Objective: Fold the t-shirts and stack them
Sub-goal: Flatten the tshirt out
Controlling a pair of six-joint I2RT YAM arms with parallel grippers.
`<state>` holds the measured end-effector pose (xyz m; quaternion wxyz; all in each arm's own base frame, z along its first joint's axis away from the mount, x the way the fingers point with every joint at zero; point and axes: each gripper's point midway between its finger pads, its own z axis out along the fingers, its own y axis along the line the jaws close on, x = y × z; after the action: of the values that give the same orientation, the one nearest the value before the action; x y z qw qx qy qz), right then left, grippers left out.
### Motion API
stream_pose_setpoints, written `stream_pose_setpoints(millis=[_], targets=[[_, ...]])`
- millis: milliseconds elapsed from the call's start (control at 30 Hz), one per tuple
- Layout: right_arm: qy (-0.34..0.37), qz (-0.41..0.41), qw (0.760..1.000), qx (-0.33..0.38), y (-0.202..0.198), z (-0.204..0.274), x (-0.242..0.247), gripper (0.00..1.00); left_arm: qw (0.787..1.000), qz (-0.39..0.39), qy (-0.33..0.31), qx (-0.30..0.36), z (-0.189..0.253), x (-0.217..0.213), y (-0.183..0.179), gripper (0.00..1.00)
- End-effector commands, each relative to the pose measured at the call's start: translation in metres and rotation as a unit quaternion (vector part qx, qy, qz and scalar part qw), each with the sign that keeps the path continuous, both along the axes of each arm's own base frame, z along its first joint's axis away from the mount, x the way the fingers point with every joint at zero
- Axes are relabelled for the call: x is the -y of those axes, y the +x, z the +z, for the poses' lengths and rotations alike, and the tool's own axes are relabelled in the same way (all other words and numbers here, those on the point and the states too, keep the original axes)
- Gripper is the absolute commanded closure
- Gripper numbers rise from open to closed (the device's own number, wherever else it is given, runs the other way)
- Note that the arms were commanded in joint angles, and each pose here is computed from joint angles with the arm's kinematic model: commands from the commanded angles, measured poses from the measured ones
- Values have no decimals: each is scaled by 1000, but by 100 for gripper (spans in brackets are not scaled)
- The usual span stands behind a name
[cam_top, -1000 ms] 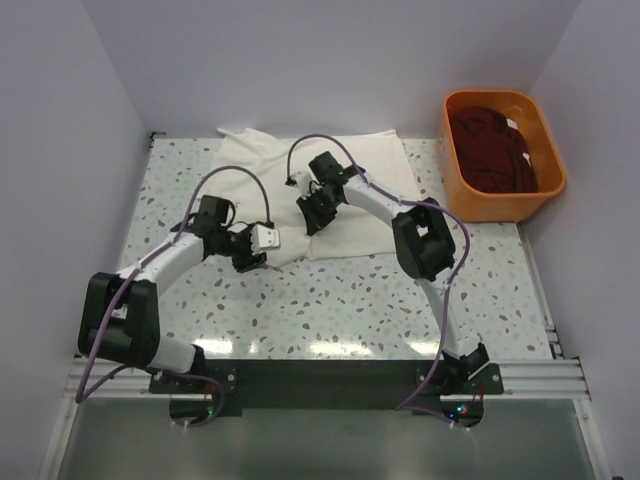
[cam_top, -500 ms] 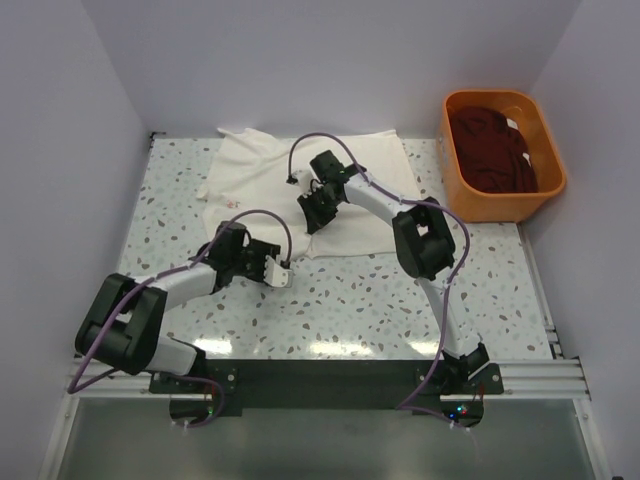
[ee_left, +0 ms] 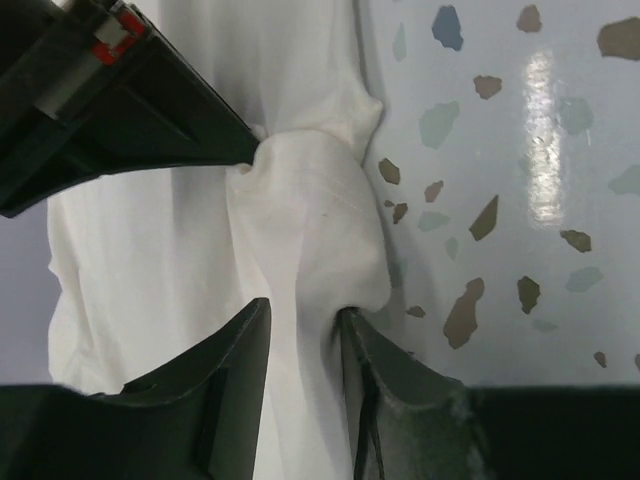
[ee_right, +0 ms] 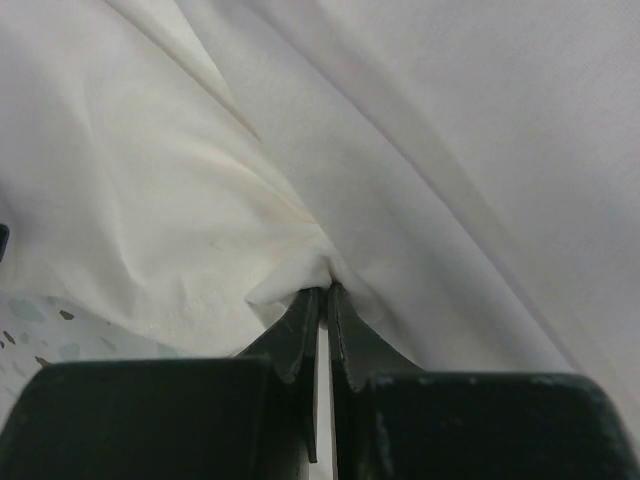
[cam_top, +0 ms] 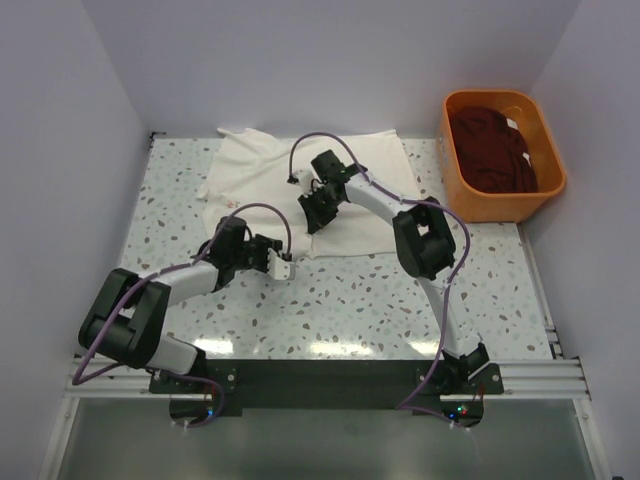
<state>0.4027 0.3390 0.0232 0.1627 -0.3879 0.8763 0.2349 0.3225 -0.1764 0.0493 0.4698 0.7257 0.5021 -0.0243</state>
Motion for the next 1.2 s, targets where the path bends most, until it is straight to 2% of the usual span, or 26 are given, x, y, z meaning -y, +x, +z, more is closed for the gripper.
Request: stream_pose_setpoints(millis=[0, 200, 367, 567, 600, 667, 700, 733, 800, 1033, 1133, 1167], targets=[[-31, -4, 999, -24, -6, -19, 17, 100, 997, -17, -80, 6, 49, 27, 8, 63], [-23, -5, 999, -24, -8, -10, 15, 100, 995, -20, -83, -44, 43, 30, 5, 87], [-9, 0, 999, -31, -14, 1, 13, 100, 993, -20, -85, -75, 46, 31, 1, 100], [22, 36, 998, -40, -45, 37, 18, 100, 977, -6, -111, -182, 72, 7, -19, 100], [37, 51, 998, -31, -51, 52, 18, 100, 972, -7, -108, -207, 76, -3, -28, 100], [37, 69, 996, -48, -73, 51, 25, 100, 971, -11, -101, -215, 81, -13, -41, 100], [46, 84, 995, -37, -80, 64, 26, 100, 969, -25, -84, -230, 75, -20, -58, 100], [43, 97, 993, -58, -97, 60, 31, 100, 970, -34, -75, -228, 77, -23, -68, 100], [39, 136, 988, -56, -120, 64, 31, 100, 967, -50, -57, -243, 71, -28, -89, 100], [-2, 282, 956, -82, -238, 63, 35, 100, 942, -102, -14, -319, 60, -43, -172, 100], [-23, 320, 942, -97, -269, 54, 42, 100, 935, -117, -1, -336, 57, -49, -196, 99], [-26, 327, 940, -97, -273, 54, 43, 95, 936, -116, -2, -333, 57, -49, -198, 77]])
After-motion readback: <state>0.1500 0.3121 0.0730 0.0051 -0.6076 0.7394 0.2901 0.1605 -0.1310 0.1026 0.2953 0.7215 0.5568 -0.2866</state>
